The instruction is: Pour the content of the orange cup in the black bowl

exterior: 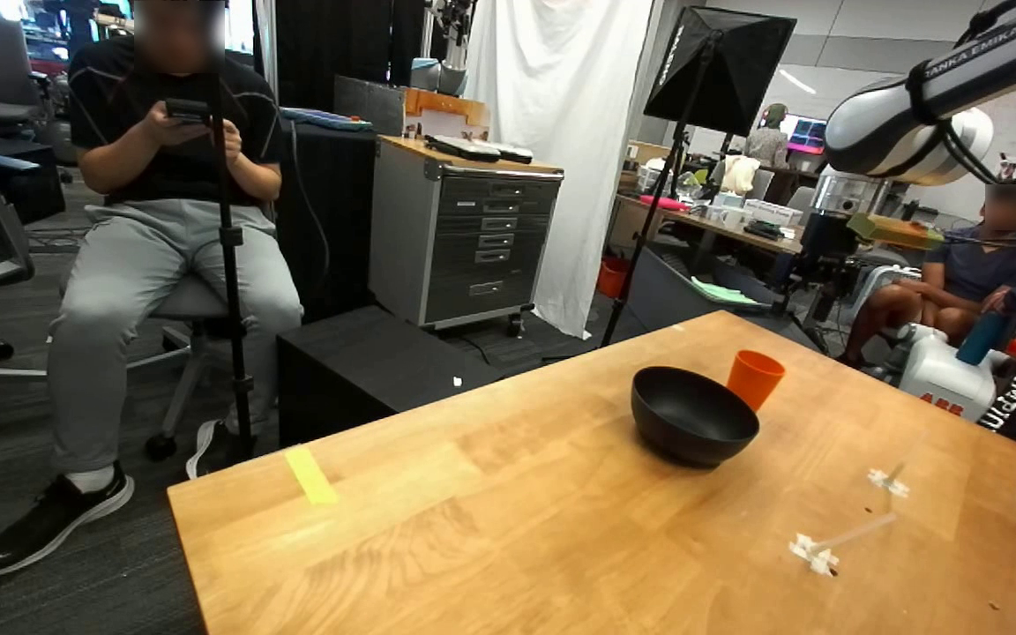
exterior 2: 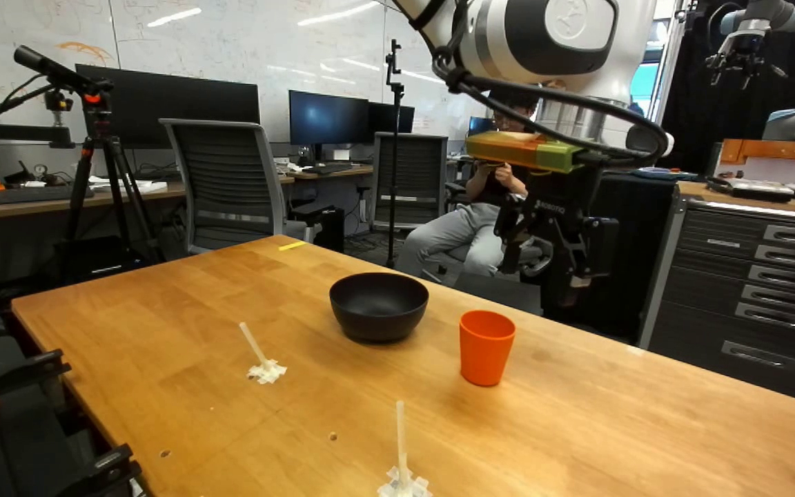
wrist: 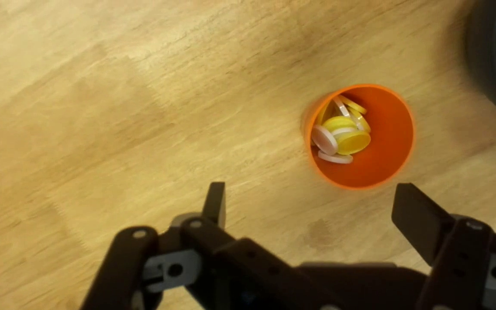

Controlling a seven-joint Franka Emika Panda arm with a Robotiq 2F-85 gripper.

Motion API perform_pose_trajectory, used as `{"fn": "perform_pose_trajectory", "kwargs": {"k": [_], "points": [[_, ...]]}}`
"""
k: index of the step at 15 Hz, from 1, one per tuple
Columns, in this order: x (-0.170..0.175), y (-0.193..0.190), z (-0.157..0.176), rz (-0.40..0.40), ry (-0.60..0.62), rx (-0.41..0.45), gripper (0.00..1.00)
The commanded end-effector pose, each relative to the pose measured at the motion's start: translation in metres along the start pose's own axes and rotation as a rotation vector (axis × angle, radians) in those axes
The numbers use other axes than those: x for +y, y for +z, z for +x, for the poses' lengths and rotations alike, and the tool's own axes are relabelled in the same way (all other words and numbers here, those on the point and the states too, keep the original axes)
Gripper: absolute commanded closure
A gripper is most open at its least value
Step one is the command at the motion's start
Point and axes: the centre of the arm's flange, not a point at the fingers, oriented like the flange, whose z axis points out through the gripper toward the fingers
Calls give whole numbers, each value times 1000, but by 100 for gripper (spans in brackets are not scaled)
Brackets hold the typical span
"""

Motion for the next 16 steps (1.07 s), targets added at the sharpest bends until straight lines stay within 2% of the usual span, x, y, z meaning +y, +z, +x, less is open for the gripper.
{"fn": "perform_pose_trajectory", "kwargs": {"k": [1,6,16], "points": [[-5,18,3,-34,-10,24,0],[-4,45,14,-86,-25,46,0],[-38,75,-9,-161,-160,38,0]]}}
